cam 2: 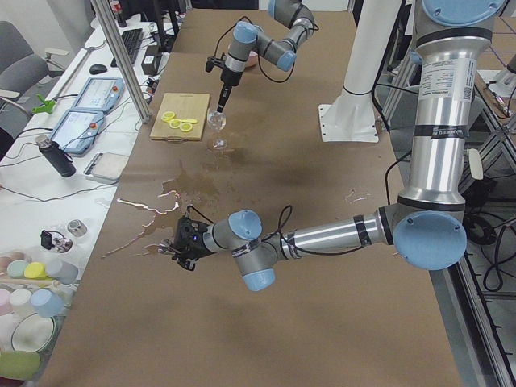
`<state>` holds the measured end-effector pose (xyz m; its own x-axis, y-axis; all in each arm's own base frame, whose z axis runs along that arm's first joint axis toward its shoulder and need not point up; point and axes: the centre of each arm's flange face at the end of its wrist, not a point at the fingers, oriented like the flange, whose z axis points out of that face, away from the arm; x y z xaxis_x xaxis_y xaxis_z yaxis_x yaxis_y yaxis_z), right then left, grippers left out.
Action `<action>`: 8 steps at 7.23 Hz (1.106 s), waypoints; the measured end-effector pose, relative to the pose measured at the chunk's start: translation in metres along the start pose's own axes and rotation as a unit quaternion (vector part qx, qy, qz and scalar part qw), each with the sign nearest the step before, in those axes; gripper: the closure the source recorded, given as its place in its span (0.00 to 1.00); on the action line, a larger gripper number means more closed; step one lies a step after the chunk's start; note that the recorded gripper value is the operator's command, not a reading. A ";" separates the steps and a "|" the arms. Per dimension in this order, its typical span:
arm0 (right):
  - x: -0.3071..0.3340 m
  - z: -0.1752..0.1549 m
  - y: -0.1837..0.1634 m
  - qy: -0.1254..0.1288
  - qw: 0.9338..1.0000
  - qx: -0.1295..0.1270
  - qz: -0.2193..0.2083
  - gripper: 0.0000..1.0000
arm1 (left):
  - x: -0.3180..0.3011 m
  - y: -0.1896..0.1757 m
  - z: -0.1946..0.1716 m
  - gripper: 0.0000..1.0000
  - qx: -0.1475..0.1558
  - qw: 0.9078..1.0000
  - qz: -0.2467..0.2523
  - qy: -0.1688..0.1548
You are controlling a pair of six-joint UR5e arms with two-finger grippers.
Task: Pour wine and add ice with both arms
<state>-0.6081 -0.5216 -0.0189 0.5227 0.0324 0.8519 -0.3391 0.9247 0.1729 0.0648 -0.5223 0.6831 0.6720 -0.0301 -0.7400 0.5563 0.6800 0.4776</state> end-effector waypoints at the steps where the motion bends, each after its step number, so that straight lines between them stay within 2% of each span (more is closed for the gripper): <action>1: 0.002 -0.001 -0.005 0.001 1.000 0.003 -0.001 1.00 | 0.001 0.008 0.007 0.83 0.000 1.000 0.002 -0.006; 3: 0.009 0.003 -0.016 0.003 1.000 0.009 -0.004 1.00 | 0.011 0.020 0.015 0.83 0.029 0.999 0.015 -0.021; 4: 0.012 0.008 -0.019 0.002 1.000 0.011 -0.004 0.01 | 0.017 0.026 0.018 0.83 0.046 0.998 0.022 -0.027; 6: 0.014 0.013 -0.023 -0.001 1.000 0.014 -0.004 0.00 | 0.031 0.044 0.025 0.83 0.066 0.997 0.030 -0.028; 8: 0.015 0.008 -0.034 -0.005 1.000 0.015 -0.003 0.00 | 0.030 0.057 0.032 0.83 0.059 0.997 0.028 -0.031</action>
<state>-0.5952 -0.5557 -0.0077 0.5174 0.0240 0.8554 -0.3606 0.9127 0.1924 0.1326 -0.5075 0.7031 0.7310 -0.0417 -0.6811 0.5678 0.5907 0.5733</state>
